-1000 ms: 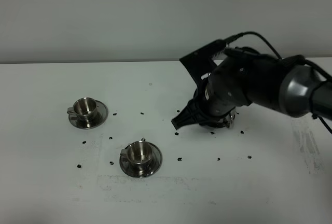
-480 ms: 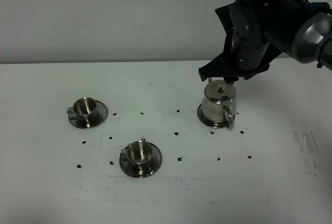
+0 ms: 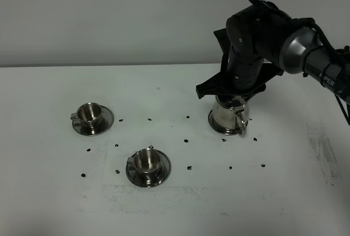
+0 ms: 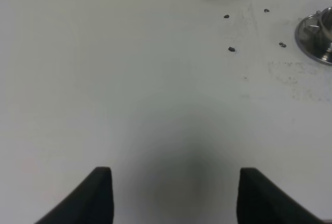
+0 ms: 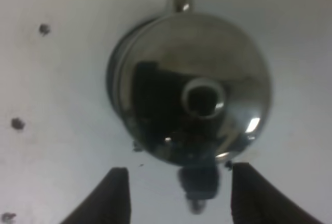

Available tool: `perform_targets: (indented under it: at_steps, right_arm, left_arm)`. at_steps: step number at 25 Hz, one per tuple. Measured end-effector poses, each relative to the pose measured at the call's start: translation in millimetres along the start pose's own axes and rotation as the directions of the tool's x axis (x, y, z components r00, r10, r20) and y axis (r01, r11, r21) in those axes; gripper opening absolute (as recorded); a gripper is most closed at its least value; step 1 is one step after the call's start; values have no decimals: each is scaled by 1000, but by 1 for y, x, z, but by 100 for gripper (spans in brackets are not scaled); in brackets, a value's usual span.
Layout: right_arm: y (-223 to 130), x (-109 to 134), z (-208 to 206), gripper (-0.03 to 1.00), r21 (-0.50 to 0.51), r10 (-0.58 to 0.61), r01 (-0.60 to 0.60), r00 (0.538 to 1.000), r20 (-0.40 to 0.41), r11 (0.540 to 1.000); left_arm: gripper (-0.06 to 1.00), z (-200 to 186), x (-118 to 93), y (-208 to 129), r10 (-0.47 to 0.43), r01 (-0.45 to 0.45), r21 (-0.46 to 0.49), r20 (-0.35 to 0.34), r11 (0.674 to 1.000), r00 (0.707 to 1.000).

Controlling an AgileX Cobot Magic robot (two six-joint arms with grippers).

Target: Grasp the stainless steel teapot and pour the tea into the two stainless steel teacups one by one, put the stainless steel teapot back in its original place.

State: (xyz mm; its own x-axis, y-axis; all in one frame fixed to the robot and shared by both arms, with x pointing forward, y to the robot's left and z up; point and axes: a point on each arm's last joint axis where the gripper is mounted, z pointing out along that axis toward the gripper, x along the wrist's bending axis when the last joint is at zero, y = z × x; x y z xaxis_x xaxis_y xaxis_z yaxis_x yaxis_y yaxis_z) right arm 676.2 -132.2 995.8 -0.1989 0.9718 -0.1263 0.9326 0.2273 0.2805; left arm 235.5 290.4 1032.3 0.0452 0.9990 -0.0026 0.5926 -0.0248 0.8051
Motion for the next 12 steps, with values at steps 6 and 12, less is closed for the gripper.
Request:
perform_targets:
  at_steps: [6,12]
  right_arm:
    - [-1,-5,1,43,24,3,-3,1000,-2,1000]
    - [-2,-14,2,43,47,-13,14,1000,-5,999]
  left_arm:
    - [53,0,0,0,0,0,0,0,1000,1000]
    - [53,0,0,0,0,0,0,1,1000,1000]
